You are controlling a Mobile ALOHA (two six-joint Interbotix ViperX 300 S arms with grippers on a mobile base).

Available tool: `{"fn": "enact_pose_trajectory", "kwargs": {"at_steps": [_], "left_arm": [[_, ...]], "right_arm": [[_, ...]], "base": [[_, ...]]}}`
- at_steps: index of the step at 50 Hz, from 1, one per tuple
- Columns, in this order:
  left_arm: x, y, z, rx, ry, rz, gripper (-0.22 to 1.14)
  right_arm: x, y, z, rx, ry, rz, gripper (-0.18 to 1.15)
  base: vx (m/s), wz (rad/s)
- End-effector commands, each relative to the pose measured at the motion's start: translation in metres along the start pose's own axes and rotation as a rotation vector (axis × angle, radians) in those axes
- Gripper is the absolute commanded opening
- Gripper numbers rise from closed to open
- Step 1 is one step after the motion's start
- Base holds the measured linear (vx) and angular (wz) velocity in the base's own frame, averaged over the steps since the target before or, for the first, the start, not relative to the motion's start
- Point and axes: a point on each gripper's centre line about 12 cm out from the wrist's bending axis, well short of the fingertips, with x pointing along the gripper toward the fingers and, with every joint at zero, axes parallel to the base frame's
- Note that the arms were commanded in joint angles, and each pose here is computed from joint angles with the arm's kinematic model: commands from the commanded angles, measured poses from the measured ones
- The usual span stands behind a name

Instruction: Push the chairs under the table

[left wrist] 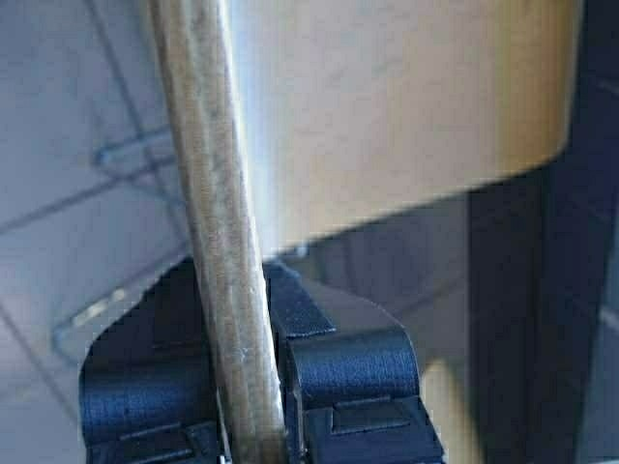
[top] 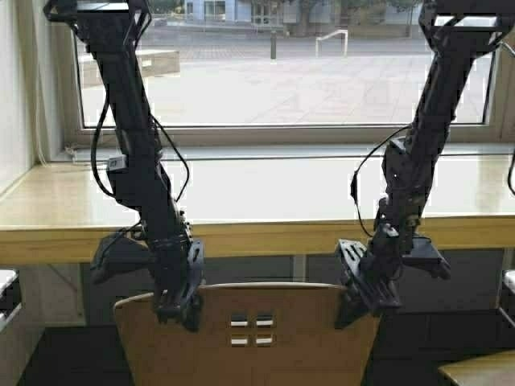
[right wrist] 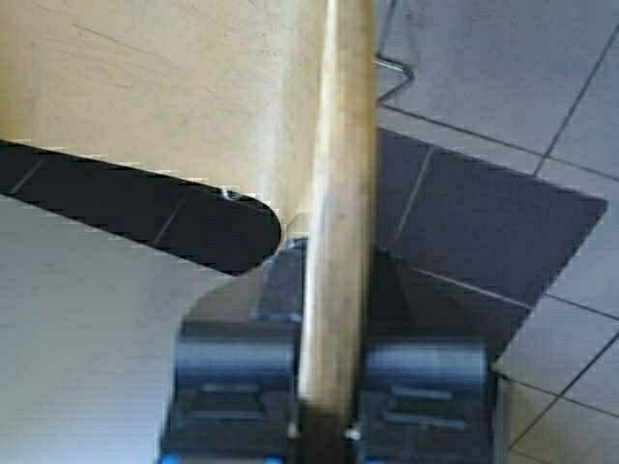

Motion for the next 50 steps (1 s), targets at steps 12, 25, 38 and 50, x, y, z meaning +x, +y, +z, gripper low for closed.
{"fn": "enact_pose_trajectory", "kwargs": {"at_steps": [12,25,38,50], "left_arm": [[-0.008,-0.019,-0.003,0.022,0.007,-0.053,0.04],[-0.011,-0.020,0.000,0.040,0.001,-0.054,0.04],[0.005,-0.013,0.006,0.034,-0.011,-0.042,0.04],[0.003,-0.006,0.011,0.034,-0.020,-0.025,0.04]], "right_arm": [[-0.010,0.011,-0.015,-0.141,0.002,0.013,0.05],[-0.009,0.015,-0.017,-0.167,0.005,0.017,0.05],[-0.007,0.021,-0.017,-0.180,-0.013,0.032,0.05],[-0.011,0.023,-0.033,-0.253,-0.029,0.030,0.05]], "base": [[0.25,0.02],[0.24,0.04],[0.24,0.00],[0.20,-0.01]]}}
